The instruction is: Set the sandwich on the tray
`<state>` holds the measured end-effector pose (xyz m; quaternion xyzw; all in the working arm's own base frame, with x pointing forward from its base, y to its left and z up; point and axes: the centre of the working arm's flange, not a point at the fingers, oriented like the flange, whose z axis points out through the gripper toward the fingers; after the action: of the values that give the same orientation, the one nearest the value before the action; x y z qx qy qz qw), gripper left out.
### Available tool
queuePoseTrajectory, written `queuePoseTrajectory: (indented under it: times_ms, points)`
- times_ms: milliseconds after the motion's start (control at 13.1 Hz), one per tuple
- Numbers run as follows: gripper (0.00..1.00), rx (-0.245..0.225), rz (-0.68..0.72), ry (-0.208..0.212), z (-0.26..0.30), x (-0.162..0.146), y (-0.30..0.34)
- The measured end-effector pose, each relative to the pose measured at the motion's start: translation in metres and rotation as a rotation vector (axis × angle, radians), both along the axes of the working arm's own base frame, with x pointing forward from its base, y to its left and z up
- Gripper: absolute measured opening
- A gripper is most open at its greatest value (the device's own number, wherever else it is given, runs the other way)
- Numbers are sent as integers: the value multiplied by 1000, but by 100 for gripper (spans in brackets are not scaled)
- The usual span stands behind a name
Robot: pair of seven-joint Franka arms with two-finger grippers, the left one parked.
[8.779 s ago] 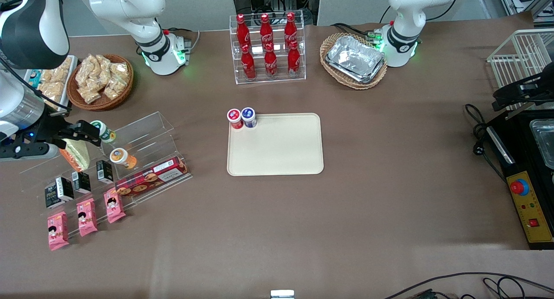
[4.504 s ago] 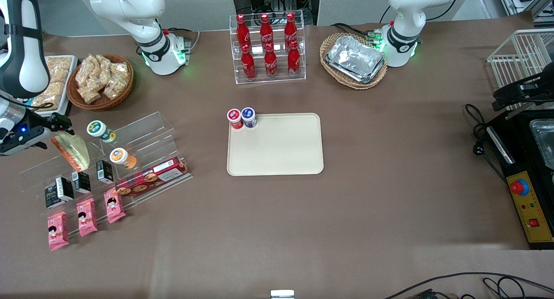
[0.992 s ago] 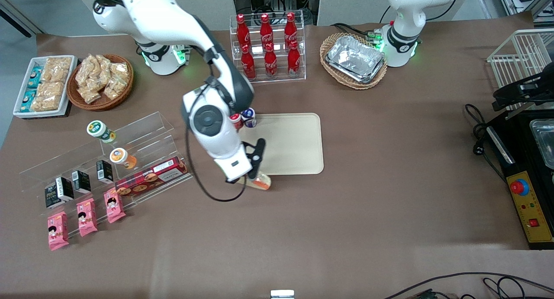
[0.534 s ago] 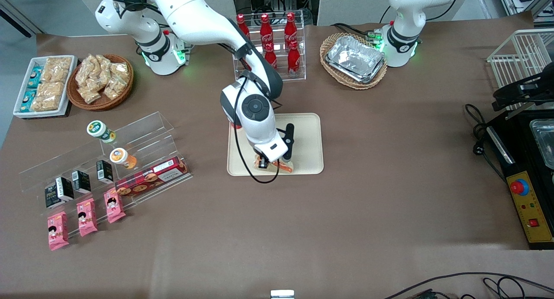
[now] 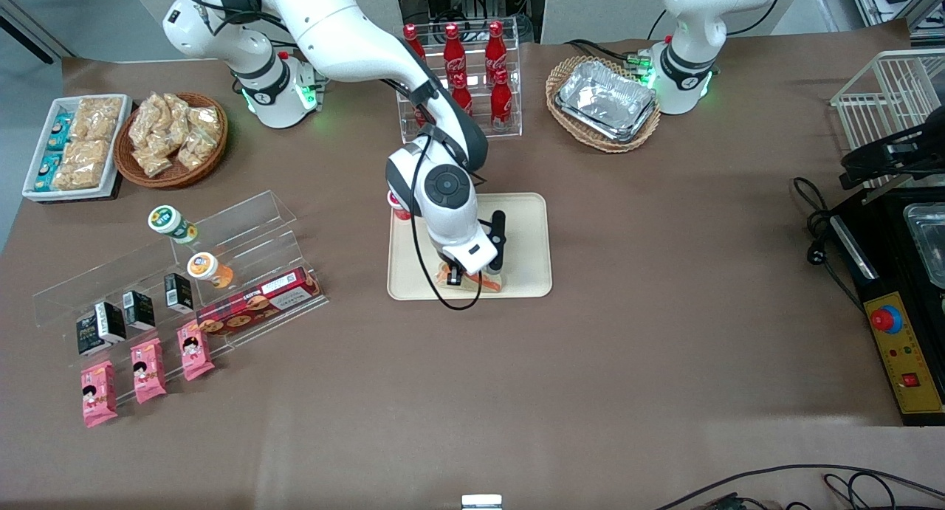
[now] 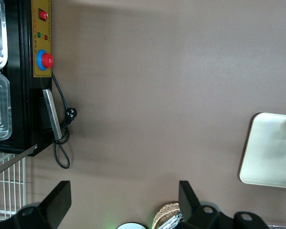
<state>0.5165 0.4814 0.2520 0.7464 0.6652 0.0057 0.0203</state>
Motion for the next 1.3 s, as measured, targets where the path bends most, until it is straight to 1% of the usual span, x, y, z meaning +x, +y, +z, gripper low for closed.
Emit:
queuePoseTrajectory:
  times_ms: [153, 229, 382, 534, 611, 763, 840, 992, 1145, 1298]
  points:
    - [19, -5, 2, 1, -5, -1, 1]
    - [24, -5, -1, 1, -6, -1, 1]
    - [44, 6, -48, -3, -4, 2, 0]
    - [66, 41, -97, -1, 6, 9, -3]
    - [74, 58, -117, -1, 15, 13, -6]
    - [96, 75, -163, 11, 40, 29, -24]
    - [100, 82, -199, 24, 60, 40, -41]
    - [100, 108, -295, 50, 112, 64, -88]
    - [100, 127, -412, 82, 158, 80, -139]
    - [100, 134, -532, 90, 193, 89, -184]
